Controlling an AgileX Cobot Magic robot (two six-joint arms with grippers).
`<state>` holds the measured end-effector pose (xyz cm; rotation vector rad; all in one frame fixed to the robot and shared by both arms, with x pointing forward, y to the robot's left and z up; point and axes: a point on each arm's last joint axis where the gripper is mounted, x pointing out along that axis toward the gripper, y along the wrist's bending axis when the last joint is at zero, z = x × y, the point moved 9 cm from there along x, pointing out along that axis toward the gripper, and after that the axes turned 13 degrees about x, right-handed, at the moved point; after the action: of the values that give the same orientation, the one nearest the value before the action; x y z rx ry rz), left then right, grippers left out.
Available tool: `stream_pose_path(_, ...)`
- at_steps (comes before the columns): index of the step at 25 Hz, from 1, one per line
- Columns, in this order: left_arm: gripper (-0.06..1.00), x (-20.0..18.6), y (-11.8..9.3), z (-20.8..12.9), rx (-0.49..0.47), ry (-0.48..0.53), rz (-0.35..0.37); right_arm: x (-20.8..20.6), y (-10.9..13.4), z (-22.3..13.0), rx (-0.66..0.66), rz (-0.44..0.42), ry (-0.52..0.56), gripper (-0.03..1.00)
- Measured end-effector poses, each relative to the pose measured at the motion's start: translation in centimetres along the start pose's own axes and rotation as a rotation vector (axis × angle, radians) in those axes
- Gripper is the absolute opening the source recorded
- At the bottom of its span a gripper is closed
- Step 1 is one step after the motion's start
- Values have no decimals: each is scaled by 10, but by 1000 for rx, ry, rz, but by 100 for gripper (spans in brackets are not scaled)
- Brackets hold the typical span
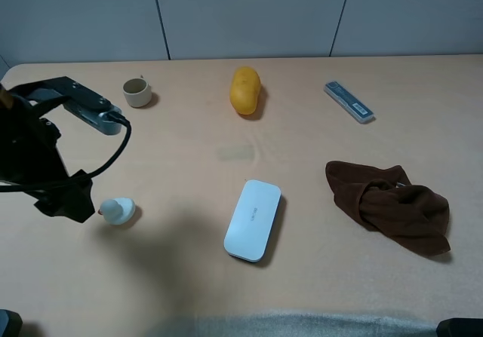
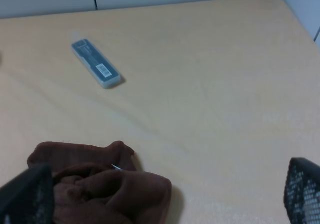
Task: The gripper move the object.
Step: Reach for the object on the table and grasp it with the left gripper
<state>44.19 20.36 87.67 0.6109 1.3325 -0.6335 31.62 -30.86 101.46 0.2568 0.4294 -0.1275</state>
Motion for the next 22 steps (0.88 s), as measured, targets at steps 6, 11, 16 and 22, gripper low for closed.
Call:
stream_pose_path(6, 89, 26, -7, 10, 44, 31, -17, 0, 0, 0, 0, 0, 0, 69)
stream_pose_path(11, 89, 44, -9, 17, 79, 37, -14, 0, 0, 0, 0, 0, 0, 69)
stream_pose_path(16, 88, 58, -8, 23, 81, 32, -12, 0, 0, 0, 0, 0, 0, 69)
stream_pose_path(22, 88, 72, -6, 31, 82, 4, -3, 0, 0, 0, 0, 0, 0, 69)
